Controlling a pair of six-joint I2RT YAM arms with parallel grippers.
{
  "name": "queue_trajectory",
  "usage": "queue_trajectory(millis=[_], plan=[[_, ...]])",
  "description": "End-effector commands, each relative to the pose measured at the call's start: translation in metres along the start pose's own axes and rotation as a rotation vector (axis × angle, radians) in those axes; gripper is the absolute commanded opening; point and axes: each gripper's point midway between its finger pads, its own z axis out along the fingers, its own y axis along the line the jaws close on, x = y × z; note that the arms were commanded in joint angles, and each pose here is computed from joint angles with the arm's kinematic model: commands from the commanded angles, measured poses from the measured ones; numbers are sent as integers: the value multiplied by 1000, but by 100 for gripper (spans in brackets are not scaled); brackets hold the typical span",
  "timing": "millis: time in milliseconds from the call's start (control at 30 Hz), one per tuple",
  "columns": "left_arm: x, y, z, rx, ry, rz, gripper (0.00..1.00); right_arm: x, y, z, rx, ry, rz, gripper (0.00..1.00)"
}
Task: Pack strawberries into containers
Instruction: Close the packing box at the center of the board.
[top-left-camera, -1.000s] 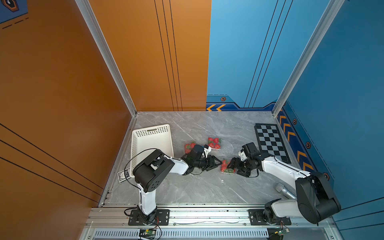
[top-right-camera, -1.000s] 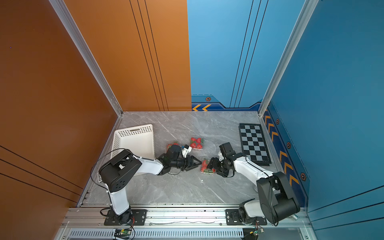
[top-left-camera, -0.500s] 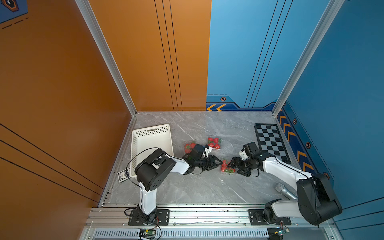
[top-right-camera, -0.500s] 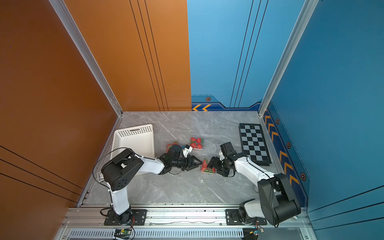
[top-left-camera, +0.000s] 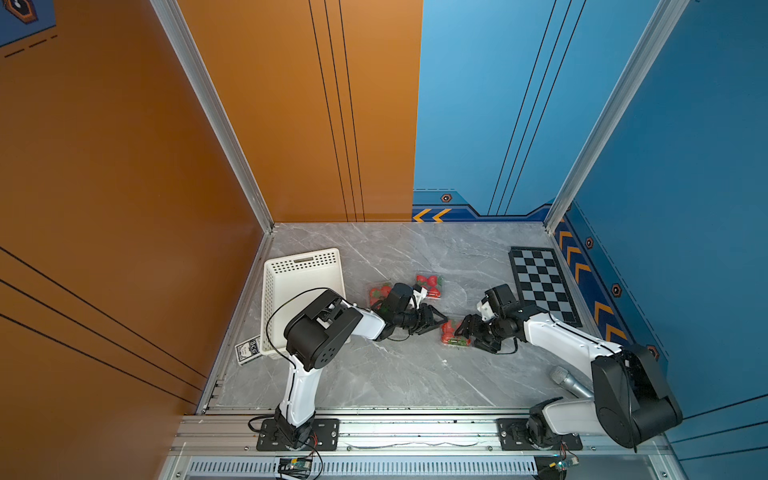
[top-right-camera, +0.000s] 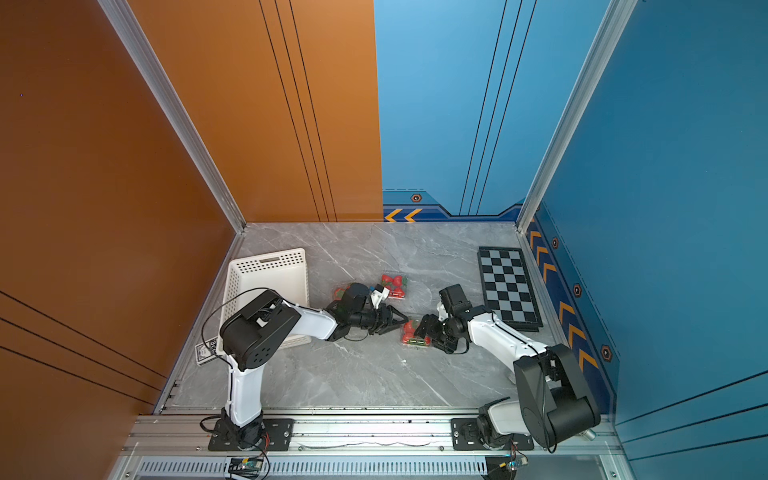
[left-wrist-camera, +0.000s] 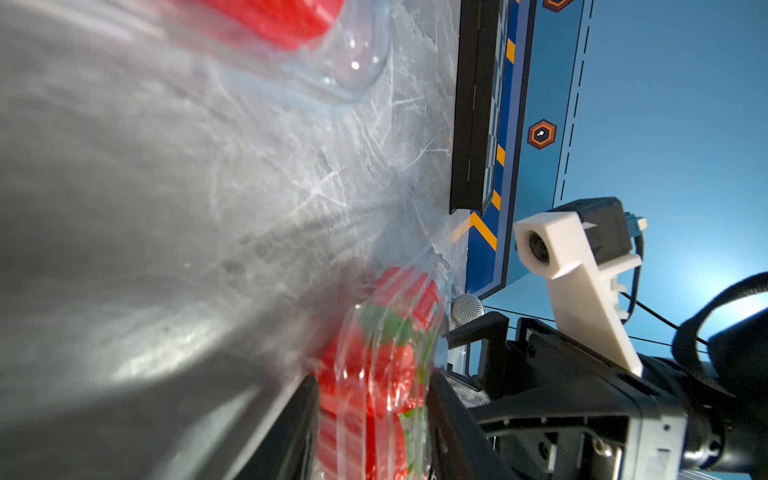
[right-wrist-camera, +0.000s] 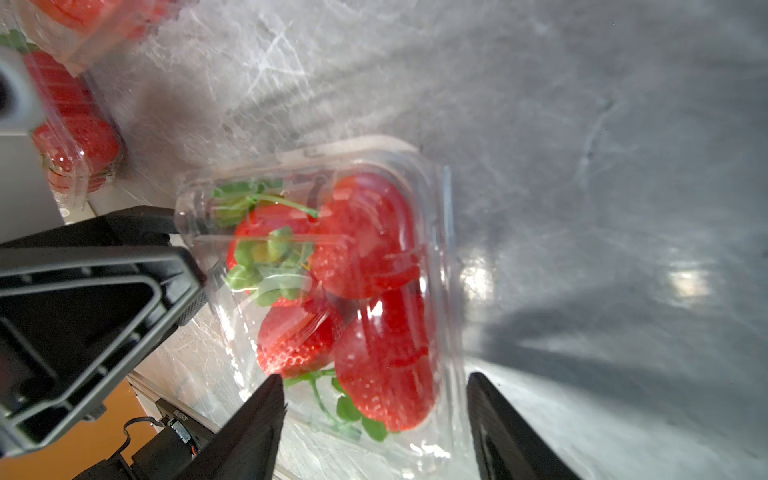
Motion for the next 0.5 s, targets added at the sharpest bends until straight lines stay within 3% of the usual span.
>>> queue_trajectory(millis=[0, 267, 467], plan=[[-7, -3, 2, 15, -3, 22, 41, 0, 4, 4, -12, 13, -11, 70], [-9, -6, 6, 28, 10, 22, 28, -1, 4, 5, -10, 15, -11, 70], [-7, -7, 10, 33, 25, 22, 26, -1, 3, 7, -8, 18, -11, 69]])
